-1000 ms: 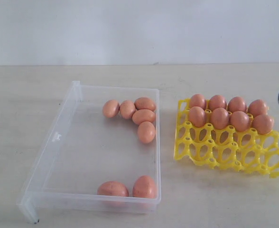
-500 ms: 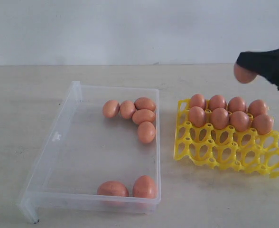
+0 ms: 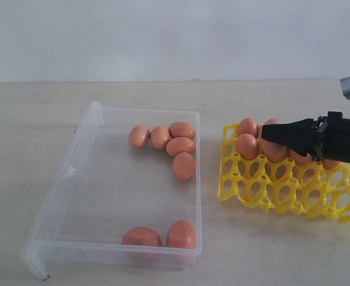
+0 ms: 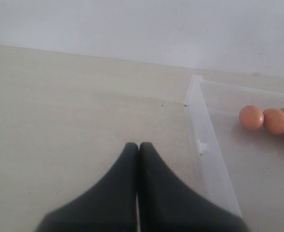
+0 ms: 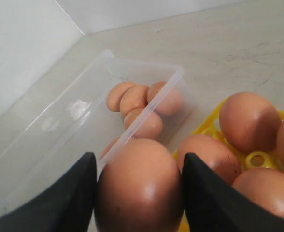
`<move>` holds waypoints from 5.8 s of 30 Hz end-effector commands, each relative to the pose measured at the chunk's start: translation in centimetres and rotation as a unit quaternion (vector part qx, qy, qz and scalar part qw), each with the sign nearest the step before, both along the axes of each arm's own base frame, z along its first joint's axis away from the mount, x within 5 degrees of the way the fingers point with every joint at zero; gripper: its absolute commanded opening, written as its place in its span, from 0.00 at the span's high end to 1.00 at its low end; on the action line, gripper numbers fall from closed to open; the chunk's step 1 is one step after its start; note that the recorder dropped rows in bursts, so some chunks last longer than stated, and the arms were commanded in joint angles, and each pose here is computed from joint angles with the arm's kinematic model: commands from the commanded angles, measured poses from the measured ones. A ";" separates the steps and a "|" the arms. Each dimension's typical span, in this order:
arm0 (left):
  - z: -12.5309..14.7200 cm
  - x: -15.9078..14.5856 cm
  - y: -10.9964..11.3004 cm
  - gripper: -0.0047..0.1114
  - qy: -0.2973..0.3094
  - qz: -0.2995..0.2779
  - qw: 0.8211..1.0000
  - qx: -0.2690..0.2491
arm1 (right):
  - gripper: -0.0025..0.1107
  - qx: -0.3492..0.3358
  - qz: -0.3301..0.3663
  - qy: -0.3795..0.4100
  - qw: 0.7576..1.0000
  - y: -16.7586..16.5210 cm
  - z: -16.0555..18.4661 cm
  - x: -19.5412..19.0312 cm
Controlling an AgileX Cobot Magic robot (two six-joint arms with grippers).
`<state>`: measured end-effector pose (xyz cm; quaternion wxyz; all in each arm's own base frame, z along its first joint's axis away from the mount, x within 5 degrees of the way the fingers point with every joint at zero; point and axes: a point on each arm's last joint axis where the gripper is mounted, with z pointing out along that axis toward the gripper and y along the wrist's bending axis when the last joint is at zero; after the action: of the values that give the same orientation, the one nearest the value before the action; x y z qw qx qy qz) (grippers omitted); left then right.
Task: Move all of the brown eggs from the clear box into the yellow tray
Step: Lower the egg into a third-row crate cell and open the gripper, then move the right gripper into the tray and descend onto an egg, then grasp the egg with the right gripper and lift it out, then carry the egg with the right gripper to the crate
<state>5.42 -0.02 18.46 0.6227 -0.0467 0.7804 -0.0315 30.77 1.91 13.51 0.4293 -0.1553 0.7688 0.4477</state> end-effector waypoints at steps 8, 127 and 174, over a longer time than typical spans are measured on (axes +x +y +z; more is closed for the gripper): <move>0.1 0.0 0.0 1.00 -0.005 -0.001 1.000 -0.001 | 0.98 -0.135 0.064 -0.146 0.978 2.0 -0.7 0.3; 0.1 0.0 0.0 1.00 -0.004 -0.001 1.000 -0.001 | 0.98 -0.464 -0.075 0.146 0.870 30.7 2.7 9.6; 0.1 0.0 0.0 1.00 -0.004 -0.001 1.000 -0.001 | 0.98 -0.019 -0.036 -0.058 0.998 -4.0 7.4 -1.0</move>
<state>5.42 -0.02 18.46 0.6227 -0.0467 0.7804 -0.0315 30.89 -4.46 22.03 0.5545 -0.0353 0.7299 0.3982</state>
